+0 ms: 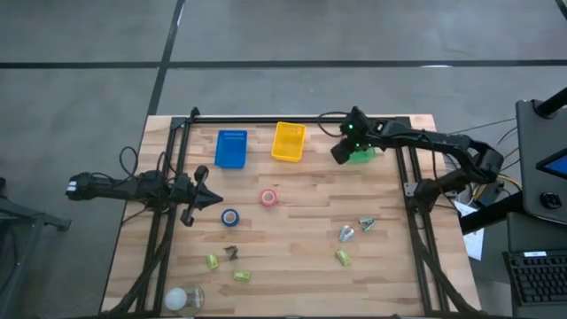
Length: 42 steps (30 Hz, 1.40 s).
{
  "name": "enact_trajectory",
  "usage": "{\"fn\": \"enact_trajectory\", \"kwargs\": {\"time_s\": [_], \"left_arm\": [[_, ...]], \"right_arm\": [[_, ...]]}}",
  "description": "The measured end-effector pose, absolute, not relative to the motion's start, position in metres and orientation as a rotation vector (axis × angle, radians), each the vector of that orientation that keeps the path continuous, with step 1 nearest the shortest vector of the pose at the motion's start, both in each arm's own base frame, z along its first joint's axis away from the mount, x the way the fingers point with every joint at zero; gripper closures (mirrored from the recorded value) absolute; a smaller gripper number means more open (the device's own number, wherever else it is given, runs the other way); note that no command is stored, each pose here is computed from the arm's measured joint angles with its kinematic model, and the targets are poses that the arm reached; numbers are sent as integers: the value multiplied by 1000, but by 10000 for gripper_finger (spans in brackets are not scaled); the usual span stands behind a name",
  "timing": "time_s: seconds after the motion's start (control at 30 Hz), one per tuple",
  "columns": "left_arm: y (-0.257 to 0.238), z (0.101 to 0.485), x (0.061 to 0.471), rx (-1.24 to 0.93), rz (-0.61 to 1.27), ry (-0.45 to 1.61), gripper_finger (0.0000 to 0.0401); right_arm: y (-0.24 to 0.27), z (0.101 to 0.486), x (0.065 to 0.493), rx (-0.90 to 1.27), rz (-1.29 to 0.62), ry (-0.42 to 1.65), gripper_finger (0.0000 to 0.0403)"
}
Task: Pick and place Stapler, Stapler remover, tape
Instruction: Put the red tape into the green bin, then put the light blue staple remover into the yellow bin
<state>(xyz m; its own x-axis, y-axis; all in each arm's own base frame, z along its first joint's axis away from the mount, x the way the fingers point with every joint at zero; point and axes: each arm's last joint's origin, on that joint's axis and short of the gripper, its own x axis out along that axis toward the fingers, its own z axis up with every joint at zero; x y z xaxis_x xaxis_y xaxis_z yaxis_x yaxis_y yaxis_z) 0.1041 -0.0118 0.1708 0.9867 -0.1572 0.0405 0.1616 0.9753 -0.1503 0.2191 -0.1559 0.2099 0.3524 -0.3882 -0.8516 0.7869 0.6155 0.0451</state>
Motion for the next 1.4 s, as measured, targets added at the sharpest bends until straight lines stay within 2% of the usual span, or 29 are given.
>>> {"fn": "enact_trajectory", "kwargs": {"time_s": [0.47,0.8,1.1,1.4], "left_arm": [[-12,171,104,-154,-161,-28,391],[-12,171,104,-154,-161,-28,391],[-12,171,104,-154,-161,-28,391],[-12,171,104,-154,-161,-28,391]], "right_arm": [[-191,184,212,518,-890,987,343],[-196,182,215,476,-933,968,285],[-192,196,212,448,-923,923,222],[-167,225,217,397,-847,816,202]]}}
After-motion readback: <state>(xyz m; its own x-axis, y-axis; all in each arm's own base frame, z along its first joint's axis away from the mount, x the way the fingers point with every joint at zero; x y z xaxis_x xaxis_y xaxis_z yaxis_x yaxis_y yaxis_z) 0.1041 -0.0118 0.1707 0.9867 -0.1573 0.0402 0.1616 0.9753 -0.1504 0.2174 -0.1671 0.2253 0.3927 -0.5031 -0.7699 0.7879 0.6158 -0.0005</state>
